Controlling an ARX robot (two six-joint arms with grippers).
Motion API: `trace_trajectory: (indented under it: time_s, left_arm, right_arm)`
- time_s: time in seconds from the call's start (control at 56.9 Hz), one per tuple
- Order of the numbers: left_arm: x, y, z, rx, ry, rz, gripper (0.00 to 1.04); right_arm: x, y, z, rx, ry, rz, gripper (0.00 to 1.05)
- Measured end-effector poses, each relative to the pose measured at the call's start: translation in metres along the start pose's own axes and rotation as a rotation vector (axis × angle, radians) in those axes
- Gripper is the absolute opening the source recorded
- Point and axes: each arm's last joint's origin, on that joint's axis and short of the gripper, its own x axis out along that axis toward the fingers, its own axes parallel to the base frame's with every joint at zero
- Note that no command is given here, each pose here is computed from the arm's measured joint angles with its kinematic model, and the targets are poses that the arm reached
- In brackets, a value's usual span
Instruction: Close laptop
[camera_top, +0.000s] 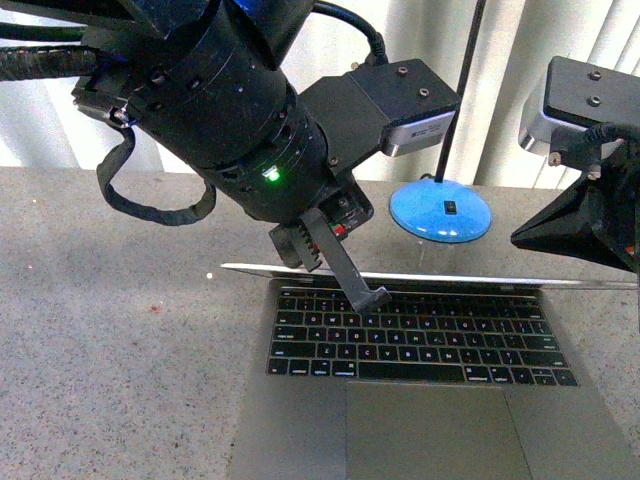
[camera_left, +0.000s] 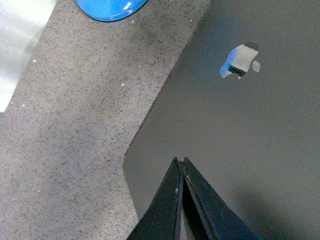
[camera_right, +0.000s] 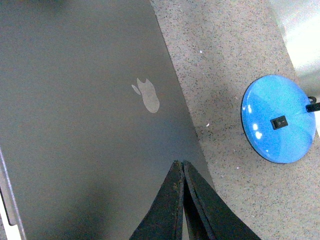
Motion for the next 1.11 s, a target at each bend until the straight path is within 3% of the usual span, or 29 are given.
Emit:
trace_trajectory:
  time_s: [0.475, 1.107]
  left_arm:
    - [0.007, -0.012, -0.015, -0.042, 0.012, -0.044, 0.04]
    - [0.011, -0.026, -0.021, -0.068, 0.002, -0.08, 0.04]
  right_arm:
    - [0.01, 0.022, -0.012, 0.01, 0.02, 0.074, 0.03]
    - [0.019, 0.032, -0.024, 0.02, 0.038, 0.111, 0.03]
